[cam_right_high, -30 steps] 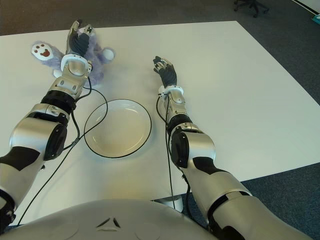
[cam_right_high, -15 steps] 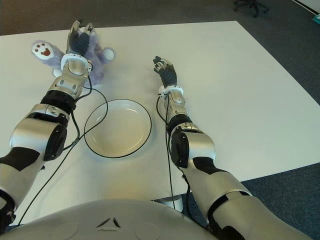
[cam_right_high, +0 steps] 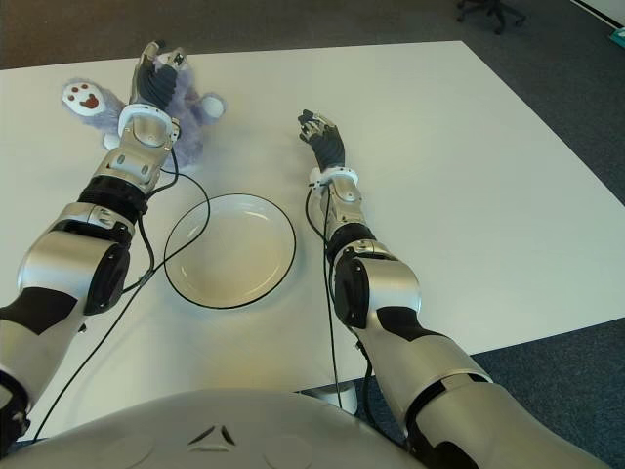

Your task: Put the doll into the plate.

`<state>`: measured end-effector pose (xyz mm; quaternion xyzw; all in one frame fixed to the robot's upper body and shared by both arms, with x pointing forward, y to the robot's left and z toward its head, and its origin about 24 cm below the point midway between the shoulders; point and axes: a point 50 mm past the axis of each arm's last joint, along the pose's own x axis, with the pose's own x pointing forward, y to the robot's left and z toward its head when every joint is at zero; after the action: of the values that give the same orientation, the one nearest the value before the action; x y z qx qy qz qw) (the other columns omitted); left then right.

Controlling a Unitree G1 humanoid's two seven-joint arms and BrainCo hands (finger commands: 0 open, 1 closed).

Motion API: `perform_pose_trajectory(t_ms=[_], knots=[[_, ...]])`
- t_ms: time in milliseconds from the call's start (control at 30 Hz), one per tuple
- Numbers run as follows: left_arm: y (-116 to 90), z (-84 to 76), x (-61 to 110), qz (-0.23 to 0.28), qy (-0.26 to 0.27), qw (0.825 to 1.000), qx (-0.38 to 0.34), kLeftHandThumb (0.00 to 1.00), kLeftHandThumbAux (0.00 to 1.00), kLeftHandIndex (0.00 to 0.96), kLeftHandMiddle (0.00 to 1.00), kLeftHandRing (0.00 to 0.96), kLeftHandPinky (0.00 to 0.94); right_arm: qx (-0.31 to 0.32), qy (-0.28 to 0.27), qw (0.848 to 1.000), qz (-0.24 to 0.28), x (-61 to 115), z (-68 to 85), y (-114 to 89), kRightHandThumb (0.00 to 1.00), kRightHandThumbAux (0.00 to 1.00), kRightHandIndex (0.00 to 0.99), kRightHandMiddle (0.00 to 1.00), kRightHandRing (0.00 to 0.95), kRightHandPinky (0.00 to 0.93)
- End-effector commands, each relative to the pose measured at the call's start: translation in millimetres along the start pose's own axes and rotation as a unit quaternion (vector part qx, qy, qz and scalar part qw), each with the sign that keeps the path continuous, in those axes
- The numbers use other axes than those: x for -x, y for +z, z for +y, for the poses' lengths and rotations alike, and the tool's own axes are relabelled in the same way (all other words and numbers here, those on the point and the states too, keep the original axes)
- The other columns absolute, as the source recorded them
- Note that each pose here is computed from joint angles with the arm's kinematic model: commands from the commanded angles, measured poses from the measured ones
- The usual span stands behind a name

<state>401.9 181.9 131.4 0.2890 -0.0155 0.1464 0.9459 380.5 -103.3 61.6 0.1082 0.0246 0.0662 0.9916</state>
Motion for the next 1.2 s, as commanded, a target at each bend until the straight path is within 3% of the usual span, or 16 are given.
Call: perform_pose_trajectory(t_ms=[33, 300, 700, 867, 1133, 1200], knots=[[-16, -1.7, 4.2, 0.023, -0.015, 0.999, -0.032, 0.411, 0.234, 0.122, 0.740, 0.824, 0.898, -0.003, -0.014, 0.998, 0.062, 13.4, -3.9, -32, 0.704, 0.732, 0.401, 0.155, 0.126, 0.167], [-20, -1.3, 4.4, 0.029, -0.009, 0.999, -0.043, 0.449, 0.294, 0.205, 0.847, 0.888, 0.919, -0.010, -0.014, 0.998, 0.061, 13.9, -3.9, -32, 0.707, 0.735, 0.400, 0.157, 0.129, 0.165], [-25, -1.6, 4.0, 0.047, 0.000, 0.997, -0.056, 0.442, 0.311, 0.264, 0.852, 0.889, 0.909, -0.009, -0.015, 0.998, 0.056, 13.6, -4.4, -31, 0.704, 0.732, 0.400, 0.160, 0.134, 0.178], [-27, -1.7, 3.9, 0.054, -0.001, 0.997, -0.058, 0.362, 0.320, 0.332, 0.803, 0.836, 0.836, 0.003, -0.014, 0.999, 0.046, 12.2, -5.7, -27, 0.701, 0.729, 0.400, 0.163, 0.135, 0.174], [-32, -2.1, 4.2, 0.067, -0.012, 0.996, -0.060, 0.313, 0.351, 0.419, 0.724, 0.753, 0.740, -0.015, -0.016, 0.999, 0.040, 12.7, -7.0, -27, 0.703, 0.729, 0.401, 0.160, 0.134, 0.171], [-34, -2.5, 4.4, 0.072, -0.019, 0.995, -0.063, 0.280, 0.361, 0.434, 0.646, 0.650, 0.625, -0.026, -0.015, 0.999, 0.038, 12.7, -7.0, -26, 0.705, 0.727, 0.402, 0.165, 0.137, 0.178]])
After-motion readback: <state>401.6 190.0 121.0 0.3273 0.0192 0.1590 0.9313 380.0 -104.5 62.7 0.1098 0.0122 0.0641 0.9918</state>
